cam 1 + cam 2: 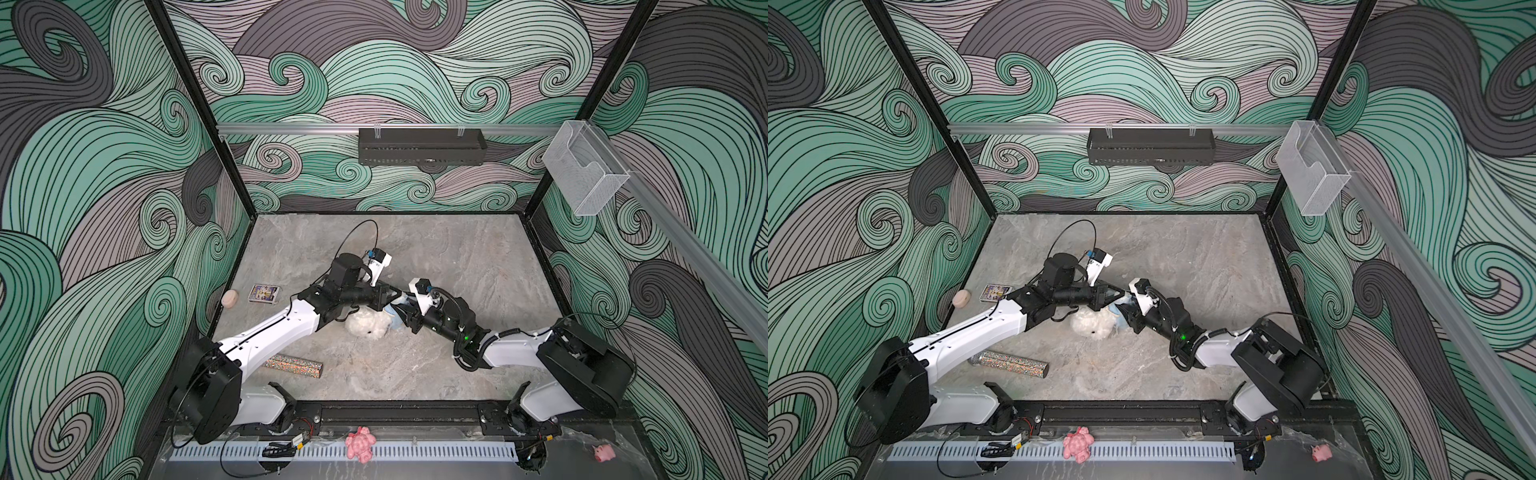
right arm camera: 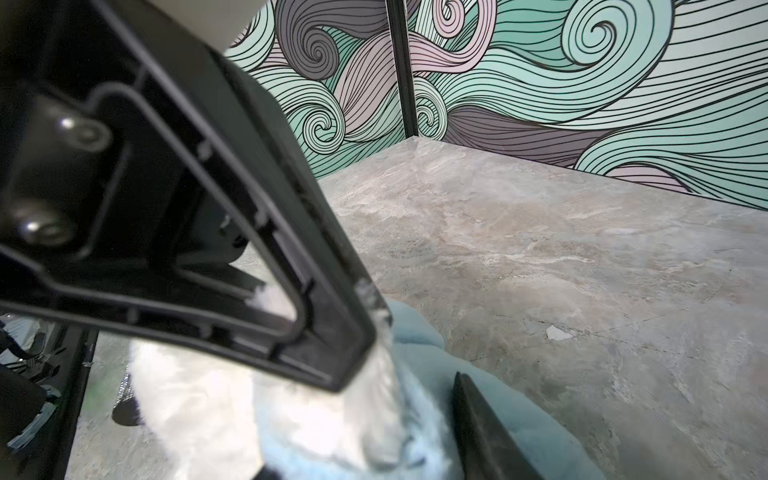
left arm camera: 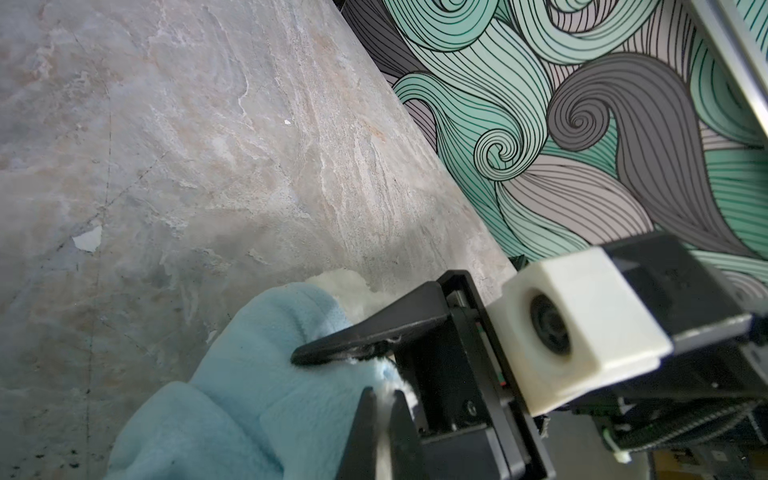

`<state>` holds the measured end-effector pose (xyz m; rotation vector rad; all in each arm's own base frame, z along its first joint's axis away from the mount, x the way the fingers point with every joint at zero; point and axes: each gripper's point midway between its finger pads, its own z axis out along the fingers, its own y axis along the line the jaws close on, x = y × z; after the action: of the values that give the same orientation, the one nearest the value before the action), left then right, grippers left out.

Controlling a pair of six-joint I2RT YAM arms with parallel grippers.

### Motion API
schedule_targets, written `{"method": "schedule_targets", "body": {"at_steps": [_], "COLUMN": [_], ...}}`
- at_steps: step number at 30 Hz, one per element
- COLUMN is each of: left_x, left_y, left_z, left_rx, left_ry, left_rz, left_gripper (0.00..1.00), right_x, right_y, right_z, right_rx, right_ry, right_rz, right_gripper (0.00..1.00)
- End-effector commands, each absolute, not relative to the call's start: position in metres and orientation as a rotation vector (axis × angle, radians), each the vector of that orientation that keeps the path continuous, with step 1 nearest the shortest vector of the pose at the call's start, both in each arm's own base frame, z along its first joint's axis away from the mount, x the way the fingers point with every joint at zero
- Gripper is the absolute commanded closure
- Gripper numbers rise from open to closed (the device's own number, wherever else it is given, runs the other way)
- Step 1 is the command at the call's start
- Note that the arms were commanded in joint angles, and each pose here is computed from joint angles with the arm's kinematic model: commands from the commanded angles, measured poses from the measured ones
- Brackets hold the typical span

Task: Dress the teddy bear

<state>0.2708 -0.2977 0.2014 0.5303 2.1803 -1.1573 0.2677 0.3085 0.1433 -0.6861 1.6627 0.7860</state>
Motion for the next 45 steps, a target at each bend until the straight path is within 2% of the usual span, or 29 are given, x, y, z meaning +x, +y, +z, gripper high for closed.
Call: {"method": "schedule_targets", "body": {"at_steps": [1, 7, 11, 14, 19, 25, 27, 31, 37, 45], "left_x": [0.271, 0.275, 0.274, 0.267, 0.255, 0.251, 0.243, 0.228, 0.233, 0.24], "left_y": [-0.309, -0.3, -0.289, -0.283, -0.28, -0.274, -0.275, -0.275, -0.273, -0.282], "left_z": [0.298, 0.299, 0.285, 0.266, 0.242, 0.266, 0.264, 0.243, 0.243, 0.222], "left_rx": [0.535, 0.51, 0.547, 0.653, 0.778, 0.705, 0.764, 1.014, 1.097, 1.251], "left_ry": [1.862, 1.868, 1.912, 1.956, 1.971, 1.81, 1.786, 1.836, 1.778, 1.727], "left_rz": [-1.351, -1.333, -1.233, -1.125, -1.082, -1.121, -1.122, -1.031, -0.93, -0.834], "left_gripper": [1.0, 1.0, 1.0, 1.0, 1.0, 1.0, 1.0, 0.86, 0.66, 0.58], "right_x": [0.261, 0.257, 0.256, 0.256, 0.254, 0.251, 0.245, 0.238, 0.233, 0.233], "right_y": [0.271, 0.264, 0.264, 0.266, 0.279, 0.282, 0.291, 0.307, 0.313, 0.314], "right_z": [0.057, 0.047, 0.049, 0.056, 0.075, 0.081, 0.09, 0.11, 0.126, 0.125], "right_rx": [-0.665, -0.677, -0.693, -0.708, -0.789, -0.824, -0.862, -0.902, -0.918, -0.911], "right_ry": [1.966, 1.995, 1.992, 1.974, 1.924, 1.894, 1.861, 1.791, 1.728, 1.733], "right_rz": [0.608, 0.577, 0.569, 0.577, 0.618, 0.683, 0.749, 0.863, 0.912, 0.926], "right_gripper": [0.55, 0.5, 0.5, 0.56, 0.65, 0.74, 0.77, 0.83, 0.89, 0.89]}}
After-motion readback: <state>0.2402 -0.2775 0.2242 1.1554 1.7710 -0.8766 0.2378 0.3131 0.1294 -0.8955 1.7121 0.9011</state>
